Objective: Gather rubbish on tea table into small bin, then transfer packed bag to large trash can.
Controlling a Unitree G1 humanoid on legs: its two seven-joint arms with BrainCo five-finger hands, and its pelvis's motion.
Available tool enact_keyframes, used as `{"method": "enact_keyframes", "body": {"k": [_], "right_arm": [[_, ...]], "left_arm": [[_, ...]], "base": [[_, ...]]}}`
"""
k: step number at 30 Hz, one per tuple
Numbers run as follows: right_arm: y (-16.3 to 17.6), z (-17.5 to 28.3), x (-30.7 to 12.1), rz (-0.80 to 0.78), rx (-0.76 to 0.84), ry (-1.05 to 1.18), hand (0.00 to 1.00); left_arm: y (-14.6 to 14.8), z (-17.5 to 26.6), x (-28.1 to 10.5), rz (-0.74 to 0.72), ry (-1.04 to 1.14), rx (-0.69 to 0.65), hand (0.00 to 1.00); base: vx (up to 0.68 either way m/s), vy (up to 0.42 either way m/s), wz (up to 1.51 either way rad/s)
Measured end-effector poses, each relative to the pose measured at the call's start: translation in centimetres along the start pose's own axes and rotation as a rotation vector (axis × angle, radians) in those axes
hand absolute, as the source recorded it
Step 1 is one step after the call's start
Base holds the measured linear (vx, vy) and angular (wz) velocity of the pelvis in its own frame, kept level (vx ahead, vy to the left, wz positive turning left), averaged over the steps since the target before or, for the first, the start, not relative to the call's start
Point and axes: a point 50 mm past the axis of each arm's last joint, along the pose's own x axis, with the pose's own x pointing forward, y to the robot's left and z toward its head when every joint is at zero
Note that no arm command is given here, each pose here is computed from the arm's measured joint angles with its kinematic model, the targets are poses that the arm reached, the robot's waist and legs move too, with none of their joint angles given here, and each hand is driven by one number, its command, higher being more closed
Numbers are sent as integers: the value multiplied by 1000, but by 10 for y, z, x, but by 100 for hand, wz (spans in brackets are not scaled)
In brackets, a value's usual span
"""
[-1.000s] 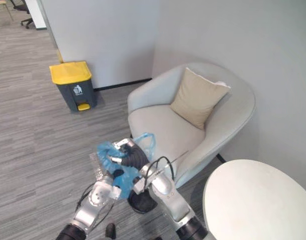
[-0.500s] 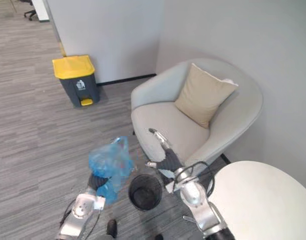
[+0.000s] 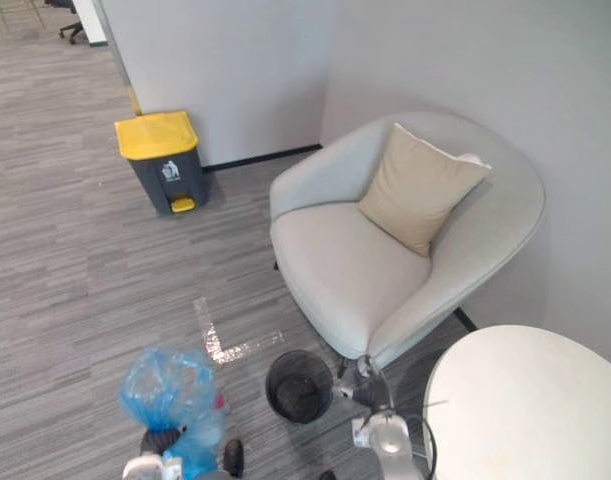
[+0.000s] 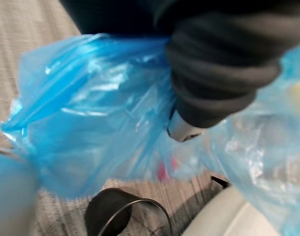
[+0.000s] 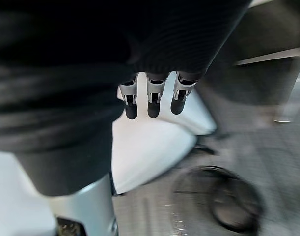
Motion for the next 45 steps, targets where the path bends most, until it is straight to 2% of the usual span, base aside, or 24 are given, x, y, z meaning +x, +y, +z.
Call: {"method": "enact_keyframes", "body": {"k": [5,11,14,19,26,31,37,41,45], "right_arm": [[-5,-23,0,-47,48,133,0],[-1,-9,9,-59,58,117,0],[8,7,13,-68,83,71,0],[24,0,4,-39,120,83,0],[16,19,11,-71,101,14,0],[17,25,12,-83,86,-3,0],[14,26,16,-107,98,10,0],[19,28,21,-95,123,34,0],[21,23,22,-87,115,67,0]], "left_arm": [[4,-9,-2,26,39,-49,100],[4,-3,4,48,41,-105,100],[-9,13,7,39,-6,-148,100],[-12,23,7,34,-54,-177,100],[-35,38,2,13,-103,-257,100],[-44,52,3,-24,-147,-245,100],[-53,49,4,-55,-123,-187,100],[-43,39,9,-56,-92,-80,100],[-35,31,10,-42,-66,-41,100]], "base": [[48,8,-2],[-43,47,-36],[-132,84,-24],[-94,-13,28],[-165,-141,54],[-222,-88,67],[-65,50,79],[15,167,26],[-5,159,-3]]}}
